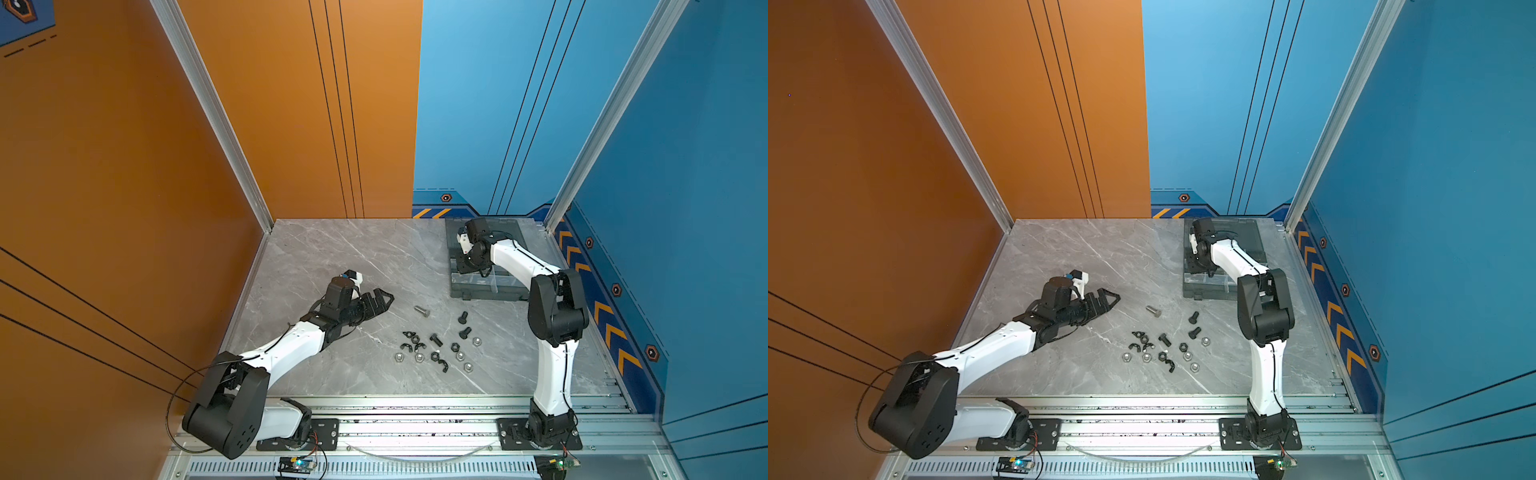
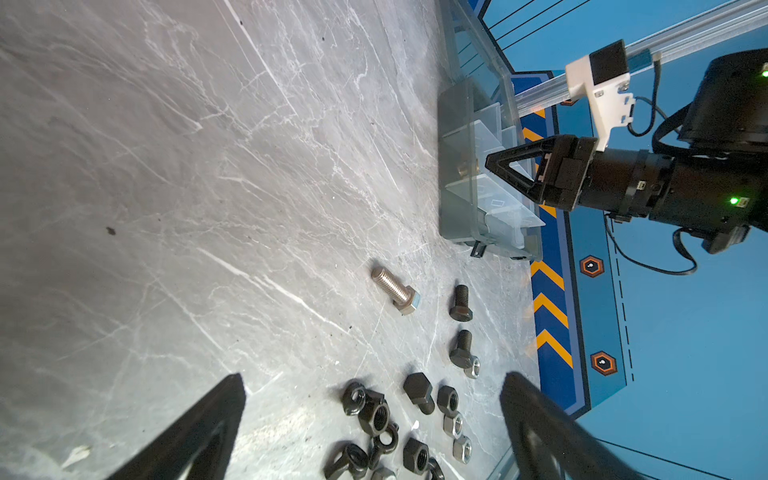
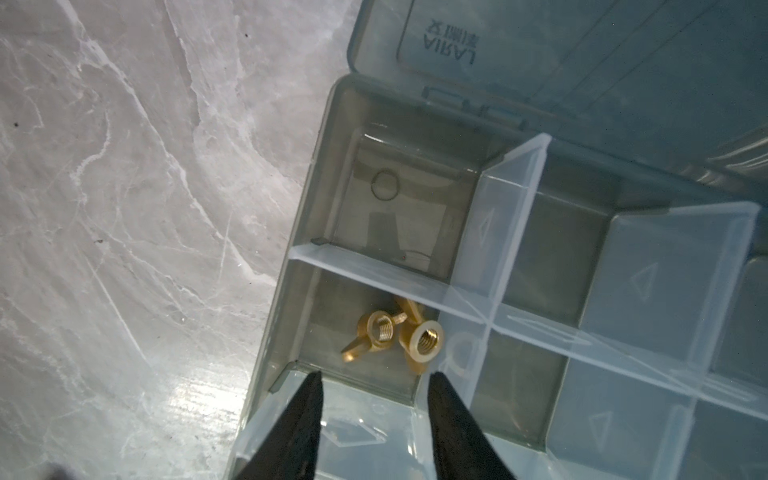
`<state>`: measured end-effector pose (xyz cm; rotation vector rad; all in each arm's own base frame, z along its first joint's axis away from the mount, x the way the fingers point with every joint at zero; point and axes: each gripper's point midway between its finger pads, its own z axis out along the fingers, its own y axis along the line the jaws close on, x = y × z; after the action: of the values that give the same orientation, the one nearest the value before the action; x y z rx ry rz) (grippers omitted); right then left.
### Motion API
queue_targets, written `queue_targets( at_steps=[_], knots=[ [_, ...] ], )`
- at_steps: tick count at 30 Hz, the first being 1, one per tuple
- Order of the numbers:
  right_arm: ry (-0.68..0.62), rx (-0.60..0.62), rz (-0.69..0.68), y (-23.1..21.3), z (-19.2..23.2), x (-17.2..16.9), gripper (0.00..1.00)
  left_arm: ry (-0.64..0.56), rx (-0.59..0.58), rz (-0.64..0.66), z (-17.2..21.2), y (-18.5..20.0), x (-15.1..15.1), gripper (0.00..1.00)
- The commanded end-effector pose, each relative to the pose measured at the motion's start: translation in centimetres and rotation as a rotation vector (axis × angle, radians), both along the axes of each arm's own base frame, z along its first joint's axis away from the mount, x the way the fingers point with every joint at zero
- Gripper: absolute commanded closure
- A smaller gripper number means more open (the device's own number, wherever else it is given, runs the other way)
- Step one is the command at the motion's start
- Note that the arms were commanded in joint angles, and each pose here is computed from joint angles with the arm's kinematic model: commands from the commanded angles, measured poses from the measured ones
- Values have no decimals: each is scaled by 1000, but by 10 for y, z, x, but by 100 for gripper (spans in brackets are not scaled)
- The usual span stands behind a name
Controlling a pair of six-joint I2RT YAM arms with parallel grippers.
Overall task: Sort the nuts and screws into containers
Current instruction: 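Carry the brass wing nut into the organizer compartment and open, then move the right gripper back toward the pile of black nuts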
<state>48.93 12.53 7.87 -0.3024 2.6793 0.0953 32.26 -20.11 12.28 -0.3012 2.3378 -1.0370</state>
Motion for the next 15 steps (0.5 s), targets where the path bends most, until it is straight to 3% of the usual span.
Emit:
queue_targets(
  at_steps=[1, 6, 15],
  knots=[
    [-38, 15, 13, 2, 37, -7, 53, -10, -13, -10, 3, 0, -4, 2],
    [-62, 63, 56, 12, 67, -31, 52, -9, -12, -9, 4, 1, -5, 2],
    [14, 230, 116, 38, 93, -116, 49, 11, -17, -11, -2, 0, -6, 2]
  ],
)
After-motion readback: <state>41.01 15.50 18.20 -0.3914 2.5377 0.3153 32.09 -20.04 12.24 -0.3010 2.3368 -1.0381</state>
